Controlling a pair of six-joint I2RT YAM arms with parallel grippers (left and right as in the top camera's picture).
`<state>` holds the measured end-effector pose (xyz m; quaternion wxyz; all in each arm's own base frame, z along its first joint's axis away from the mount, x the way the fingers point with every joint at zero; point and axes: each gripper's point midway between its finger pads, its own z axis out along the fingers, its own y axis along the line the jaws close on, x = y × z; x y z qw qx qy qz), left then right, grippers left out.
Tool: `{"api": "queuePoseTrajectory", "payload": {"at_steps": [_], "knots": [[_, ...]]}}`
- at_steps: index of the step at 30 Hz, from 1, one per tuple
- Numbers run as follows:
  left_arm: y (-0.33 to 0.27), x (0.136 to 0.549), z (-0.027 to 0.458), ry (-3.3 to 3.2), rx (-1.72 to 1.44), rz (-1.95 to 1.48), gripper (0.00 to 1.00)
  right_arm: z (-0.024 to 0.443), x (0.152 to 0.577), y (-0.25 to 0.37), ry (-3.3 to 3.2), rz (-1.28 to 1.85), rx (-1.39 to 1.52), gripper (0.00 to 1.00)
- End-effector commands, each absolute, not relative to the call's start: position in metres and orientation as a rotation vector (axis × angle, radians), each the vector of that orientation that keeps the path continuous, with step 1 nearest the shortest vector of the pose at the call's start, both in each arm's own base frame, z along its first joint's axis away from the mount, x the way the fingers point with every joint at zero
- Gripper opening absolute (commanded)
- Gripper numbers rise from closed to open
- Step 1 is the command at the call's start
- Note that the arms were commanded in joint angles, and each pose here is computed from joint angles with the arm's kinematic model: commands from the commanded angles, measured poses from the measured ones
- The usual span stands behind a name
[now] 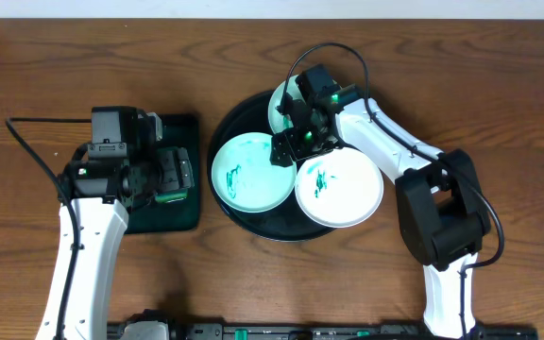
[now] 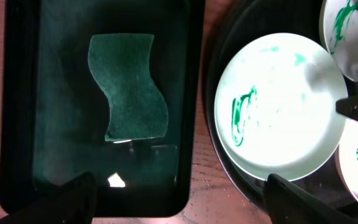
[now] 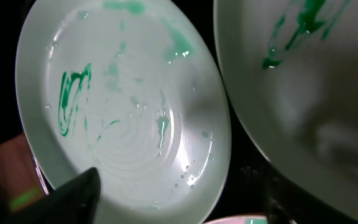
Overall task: Clean dirty plates on tray and stack at the side
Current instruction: 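Reach the right gripper to the rim of the left plate and grip it, then grasp the green sponge from the black tray with the left gripper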
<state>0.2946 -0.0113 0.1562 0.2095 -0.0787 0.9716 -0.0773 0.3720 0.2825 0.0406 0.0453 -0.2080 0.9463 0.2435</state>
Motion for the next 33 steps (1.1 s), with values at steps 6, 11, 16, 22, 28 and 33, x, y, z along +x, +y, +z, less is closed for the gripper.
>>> {"api": "queuePoseTrajectory", "payload": {"at_steps": [6,11,16,22,28,33], "knots": [[-0.011,0.297,0.161,2.701,-0.232,-0.227,0.86,0.035,0.369,0.296,2.922,0.795,-0.572,0.64],[-0.011,0.298,0.161,2.698,-0.232,-0.227,0.99,0.026,0.363,0.298,2.955,0.790,-0.569,0.53],[-0.011,0.298,0.161,2.698,-0.232,-0.227,0.99,0.018,0.361,0.294,3.005,0.741,-0.499,0.49],[-0.011,0.295,0.160,2.709,-0.234,-0.228,0.83,0.013,0.362,0.290,3.023,0.701,-0.452,0.25],[-0.008,0.295,0.159,2.711,-0.240,-0.204,0.96,0.013,0.361,0.289,3.031,0.698,-0.453,0.10],[0.004,0.300,0.147,2.728,-0.295,-0.114,0.80,0.013,0.361,0.290,3.029,0.699,-0.453,0.06]]}}
